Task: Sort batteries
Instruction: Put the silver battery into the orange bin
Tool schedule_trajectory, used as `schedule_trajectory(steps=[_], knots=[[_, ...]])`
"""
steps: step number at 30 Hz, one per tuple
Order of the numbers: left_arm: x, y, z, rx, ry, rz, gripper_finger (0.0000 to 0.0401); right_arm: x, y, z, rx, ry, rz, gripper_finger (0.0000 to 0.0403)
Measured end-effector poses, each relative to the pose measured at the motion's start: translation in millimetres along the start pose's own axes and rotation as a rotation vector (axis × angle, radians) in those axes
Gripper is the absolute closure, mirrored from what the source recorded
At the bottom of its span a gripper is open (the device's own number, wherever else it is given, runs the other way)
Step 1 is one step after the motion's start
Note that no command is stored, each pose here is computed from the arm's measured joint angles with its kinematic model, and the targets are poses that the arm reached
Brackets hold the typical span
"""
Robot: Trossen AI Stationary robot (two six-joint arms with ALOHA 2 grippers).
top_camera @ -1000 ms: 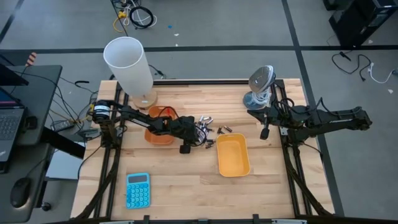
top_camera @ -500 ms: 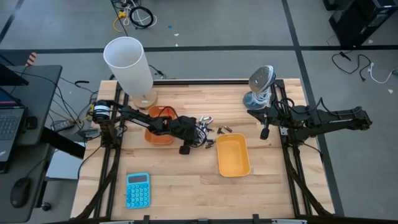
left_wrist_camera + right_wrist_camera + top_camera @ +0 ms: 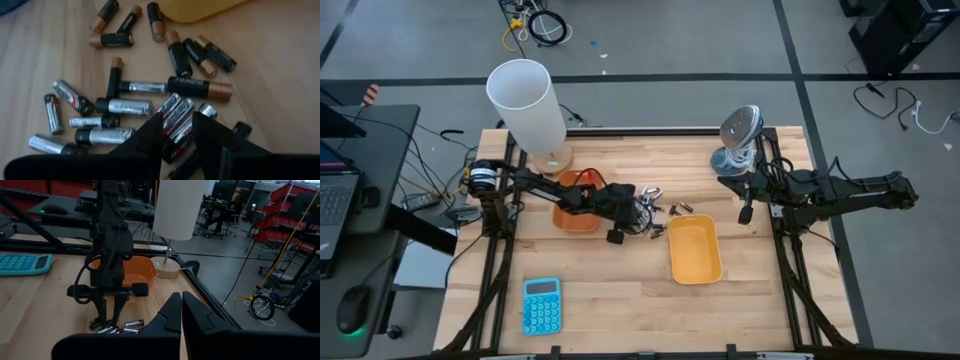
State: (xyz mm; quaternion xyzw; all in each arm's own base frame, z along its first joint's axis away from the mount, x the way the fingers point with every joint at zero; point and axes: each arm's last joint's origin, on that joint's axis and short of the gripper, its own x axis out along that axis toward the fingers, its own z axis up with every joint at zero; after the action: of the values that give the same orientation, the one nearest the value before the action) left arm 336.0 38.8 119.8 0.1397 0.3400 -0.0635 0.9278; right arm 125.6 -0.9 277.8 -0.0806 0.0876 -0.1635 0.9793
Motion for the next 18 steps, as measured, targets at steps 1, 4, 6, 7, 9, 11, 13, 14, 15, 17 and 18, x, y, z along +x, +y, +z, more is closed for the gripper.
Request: schedule_trajectory(steps=[1,4,6,7,9,11,13,14,15,17,18], knots=[[-0.2,0.8,-1.6,-0.003,0.011,-0.009,0.0293,0.0,0.0,0.0,0.000,0.000,0.000,0.0400],[-0.2,0.4,-4.6,-0.007,0.032,-0.026,0.0293,0.0,0.0,0.0,0.000,0.000,0.000,0.0400],[-0.2,-0.8,-5.5,-0.013,0.041,-0.040,0.0293,0.0,0.0,0.0,0.000,0.000,0.000,0.0400],[-0.2,-1.2,-6.3,-0.018,0.049,-0.044,0.0293,0.0,0.0,0.0,0.000,0.000,0.000,0.0400],[-0.2,-1.8,-6.8,-0.038,0.053,-0.054,0.0293,0.0,0.0,0.0,0.000,0.000,0.000,0.0400],[-0.3,-2.3,-7.4,-0.061,0.057,-0.063,0.0293,0.0,0.0,0.0,0.000,0.000,0.000,0.0400],[-0.3,-2.5,-7.9,-0.082,0.062,-0.064,0.0293,0.0,0.0,0.0,0.000,0.000,0.000,0.0400],[-0.4,-2.7,-8.3,-0.091,0.067,-0.066,0.0293,0.0,0.0,0.0,0.000,0.000,0.000,0.0400],[-0.4,-2.8,-8.5,-0.092,0.070,-0.067,0.0293,0.0,0.0,0.0,0.000,0.000,0.000,0.0400],[-0.5,-3.0,-9.0,-0.096,0.074,-0.069,0.0293,0.0,0.0,0.0,0.000,0.000,0.000,0.0400],[-0.5,-3.0,-8.9,-0.096,0.074,-0.069,0.0293,0.0,0.0,0.0,0.000,0.000,0.000,0.0400]])
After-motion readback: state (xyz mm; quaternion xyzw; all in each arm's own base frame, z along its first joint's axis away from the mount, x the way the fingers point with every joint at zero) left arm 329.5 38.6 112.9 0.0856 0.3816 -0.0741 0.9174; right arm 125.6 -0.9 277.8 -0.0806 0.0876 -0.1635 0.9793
